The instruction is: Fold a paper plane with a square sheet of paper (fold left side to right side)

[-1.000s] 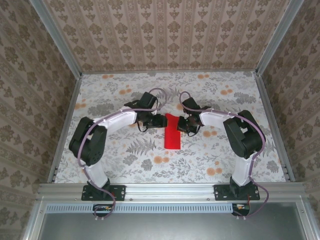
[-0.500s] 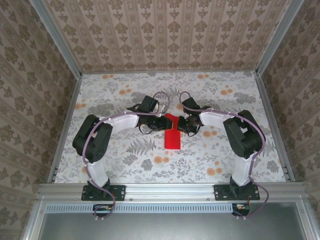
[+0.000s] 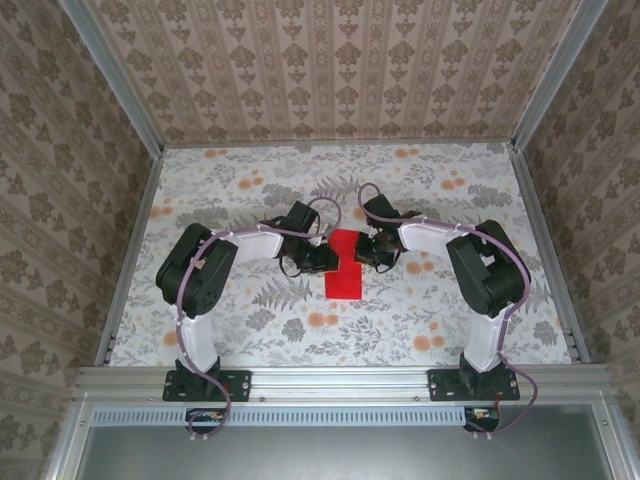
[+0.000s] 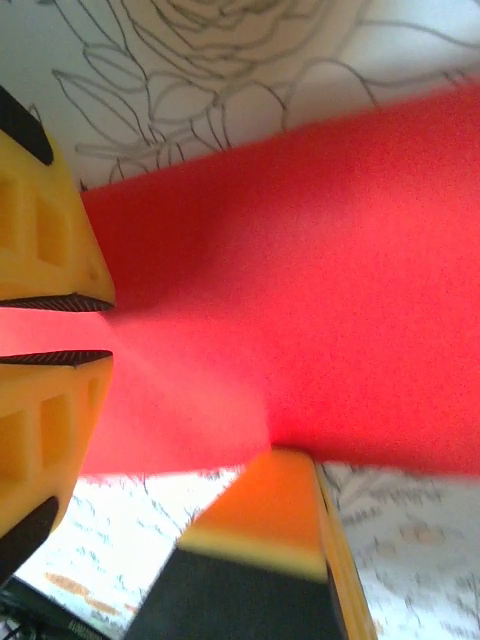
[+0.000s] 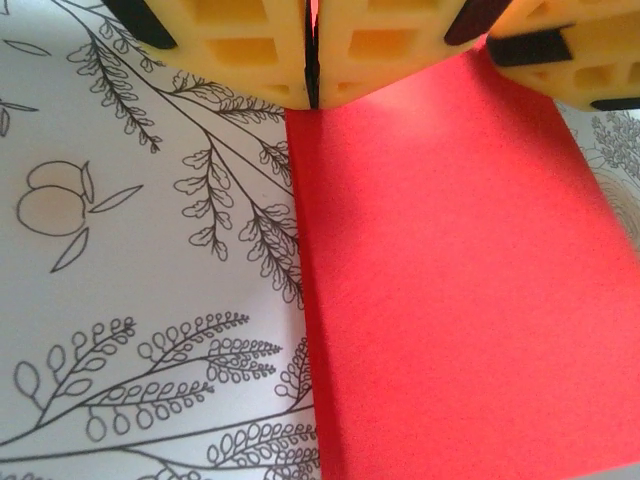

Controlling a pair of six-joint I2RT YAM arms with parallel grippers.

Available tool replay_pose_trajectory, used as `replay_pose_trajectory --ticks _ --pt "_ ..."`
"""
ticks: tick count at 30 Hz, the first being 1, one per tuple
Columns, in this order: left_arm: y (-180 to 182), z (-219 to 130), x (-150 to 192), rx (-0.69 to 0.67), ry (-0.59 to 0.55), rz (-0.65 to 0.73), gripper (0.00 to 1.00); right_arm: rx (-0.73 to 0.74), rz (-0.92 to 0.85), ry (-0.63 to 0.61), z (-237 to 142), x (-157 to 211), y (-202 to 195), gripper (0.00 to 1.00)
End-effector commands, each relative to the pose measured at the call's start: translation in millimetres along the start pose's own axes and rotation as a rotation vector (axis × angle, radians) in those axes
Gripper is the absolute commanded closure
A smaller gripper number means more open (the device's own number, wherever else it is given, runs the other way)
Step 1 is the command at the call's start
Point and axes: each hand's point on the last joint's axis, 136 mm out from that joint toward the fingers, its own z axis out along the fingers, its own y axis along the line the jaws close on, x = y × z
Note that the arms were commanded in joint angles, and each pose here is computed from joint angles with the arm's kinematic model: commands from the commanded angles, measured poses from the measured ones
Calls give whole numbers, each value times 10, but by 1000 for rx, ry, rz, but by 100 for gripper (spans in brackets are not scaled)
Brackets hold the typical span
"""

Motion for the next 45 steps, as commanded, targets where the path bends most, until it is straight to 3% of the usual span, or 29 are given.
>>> replay_pose_trajectory --ticks 1,12,20,29,45 --pt "238 49 131 -66 37 -25 81 144 14 89 132 232 -354 90" --pt "313 -244 110 -73 1 -44 85 144 9 94 140 229 -346 90" --pt "-211 -476 -218 65 -117 75 85 136 6 92 131 215 -320 90" --pt "-347 -97 -234 102 -63 91 85 129 4 95 139 218 -310 90" --pt "62 128 112 -34 29 35 85 0 -76 21 -47 44 -14 89"
